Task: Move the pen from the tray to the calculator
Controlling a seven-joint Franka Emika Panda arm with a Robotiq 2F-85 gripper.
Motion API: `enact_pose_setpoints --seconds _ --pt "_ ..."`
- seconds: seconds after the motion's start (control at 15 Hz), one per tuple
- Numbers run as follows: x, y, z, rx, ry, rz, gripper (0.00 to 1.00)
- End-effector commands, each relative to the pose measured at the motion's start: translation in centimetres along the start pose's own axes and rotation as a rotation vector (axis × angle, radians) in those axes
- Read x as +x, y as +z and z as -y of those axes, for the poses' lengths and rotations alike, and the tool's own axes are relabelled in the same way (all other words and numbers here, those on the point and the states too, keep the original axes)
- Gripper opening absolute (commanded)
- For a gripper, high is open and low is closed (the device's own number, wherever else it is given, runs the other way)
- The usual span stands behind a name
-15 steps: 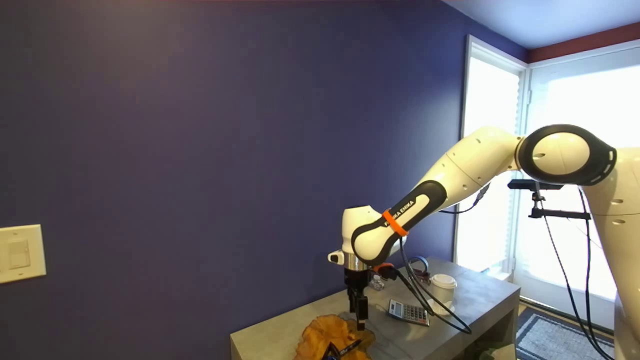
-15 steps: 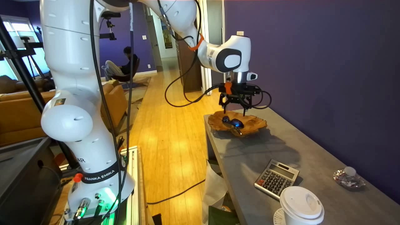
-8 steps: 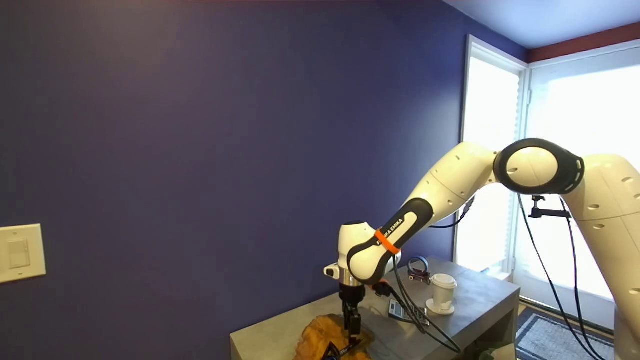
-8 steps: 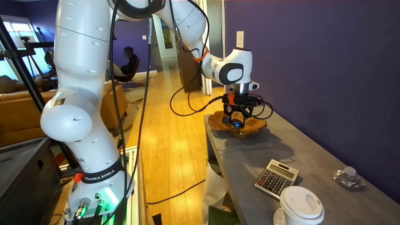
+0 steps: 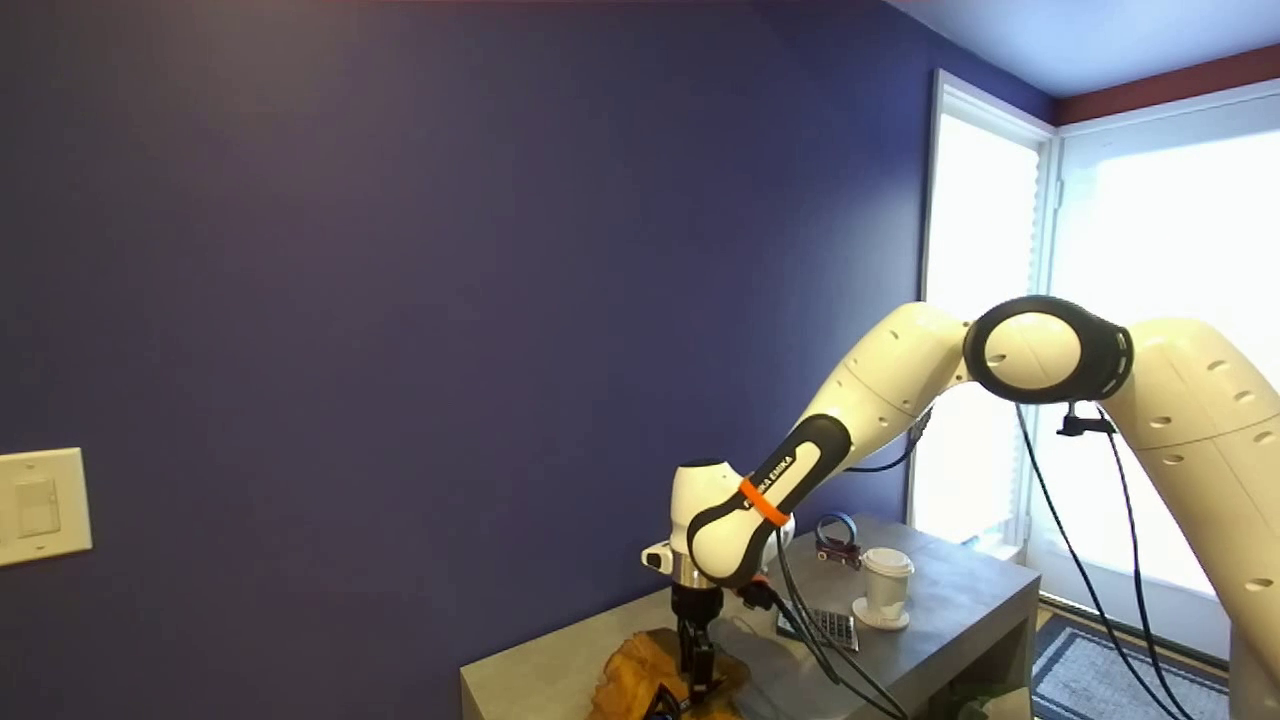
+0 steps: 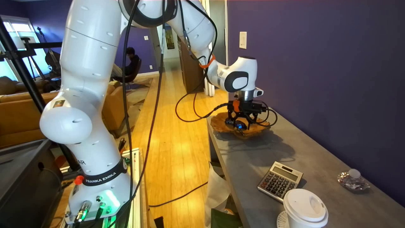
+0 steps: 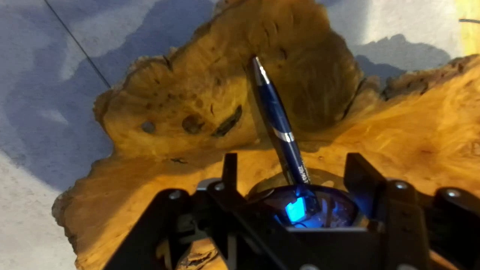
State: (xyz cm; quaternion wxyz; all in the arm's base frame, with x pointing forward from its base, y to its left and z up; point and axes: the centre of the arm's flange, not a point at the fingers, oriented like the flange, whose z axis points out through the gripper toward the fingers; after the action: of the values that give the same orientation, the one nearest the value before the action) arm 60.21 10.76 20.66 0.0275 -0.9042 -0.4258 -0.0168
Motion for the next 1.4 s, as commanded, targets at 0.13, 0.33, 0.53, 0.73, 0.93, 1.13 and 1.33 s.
enact_pose_setpoints --seconds 0.13,0.33,0.53,0.73,0.93,1.13,1.33 --pt "0.6 1.5 -0.9 0.000 -0.038 -0.001 0.70" --pt "0.4 1.9 -1.0 0.010 -0.048 0.002 0.43" --pt "0.2 2.1 -1.1 0.012 -0.066 0.002 0.30" --pt "0.0 1.9 -1.2 0.012 -0.079 0.002 0.01" --pt "-0.5 0.3 -1.0 0.012 -0.064 0.013 0.03" --pt "-1.1 -1.8 -0.8 0.032 -0.049 0.035 0.03" --pt "-1.8 -3.8 -0.2 0.111 -0.026 0.125 0.03"
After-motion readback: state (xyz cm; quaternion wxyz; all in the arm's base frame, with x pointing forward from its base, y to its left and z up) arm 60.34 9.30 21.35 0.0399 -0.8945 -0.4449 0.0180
